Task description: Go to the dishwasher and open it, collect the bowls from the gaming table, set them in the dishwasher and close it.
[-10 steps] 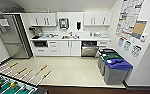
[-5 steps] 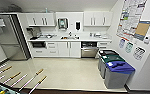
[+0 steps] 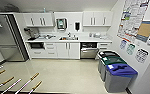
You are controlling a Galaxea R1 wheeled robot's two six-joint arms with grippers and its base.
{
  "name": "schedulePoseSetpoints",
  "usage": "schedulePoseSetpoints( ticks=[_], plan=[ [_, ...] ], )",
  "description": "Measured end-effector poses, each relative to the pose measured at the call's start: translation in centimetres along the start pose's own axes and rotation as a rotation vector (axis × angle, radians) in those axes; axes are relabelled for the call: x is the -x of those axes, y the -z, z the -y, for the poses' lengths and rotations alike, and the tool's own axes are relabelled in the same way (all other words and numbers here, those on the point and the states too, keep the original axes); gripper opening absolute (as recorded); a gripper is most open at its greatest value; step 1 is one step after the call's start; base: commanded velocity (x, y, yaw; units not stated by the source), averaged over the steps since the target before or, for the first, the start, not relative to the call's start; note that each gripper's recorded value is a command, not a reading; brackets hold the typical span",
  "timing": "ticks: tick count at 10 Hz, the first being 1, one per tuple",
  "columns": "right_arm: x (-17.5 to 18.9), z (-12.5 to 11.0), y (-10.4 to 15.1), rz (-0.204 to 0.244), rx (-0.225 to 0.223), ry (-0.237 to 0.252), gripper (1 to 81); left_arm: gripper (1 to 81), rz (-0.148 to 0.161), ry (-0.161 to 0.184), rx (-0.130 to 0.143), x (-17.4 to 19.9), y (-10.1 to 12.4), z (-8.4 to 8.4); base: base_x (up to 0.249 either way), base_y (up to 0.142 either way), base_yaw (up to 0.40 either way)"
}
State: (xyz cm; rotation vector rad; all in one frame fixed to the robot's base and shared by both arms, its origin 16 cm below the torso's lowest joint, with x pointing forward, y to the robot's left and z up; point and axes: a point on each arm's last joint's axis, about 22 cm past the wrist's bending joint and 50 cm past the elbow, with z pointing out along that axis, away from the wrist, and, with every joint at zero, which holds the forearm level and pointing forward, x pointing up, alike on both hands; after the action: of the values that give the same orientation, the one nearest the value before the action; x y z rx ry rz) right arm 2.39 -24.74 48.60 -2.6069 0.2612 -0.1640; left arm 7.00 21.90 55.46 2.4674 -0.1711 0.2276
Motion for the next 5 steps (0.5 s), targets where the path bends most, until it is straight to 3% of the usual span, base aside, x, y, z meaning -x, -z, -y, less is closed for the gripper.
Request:
schedulePoseSetpoints(
  ticks=[5],
  plan=[
    [0.05, 0.28, -0.16, 0.000, -0.004, -0.001, 1.0, 1.0, 0.001, 0.000, -0.005, 0.01, 0.16, 0.25, 0.173, 0.000, 0.000]
  ],
)
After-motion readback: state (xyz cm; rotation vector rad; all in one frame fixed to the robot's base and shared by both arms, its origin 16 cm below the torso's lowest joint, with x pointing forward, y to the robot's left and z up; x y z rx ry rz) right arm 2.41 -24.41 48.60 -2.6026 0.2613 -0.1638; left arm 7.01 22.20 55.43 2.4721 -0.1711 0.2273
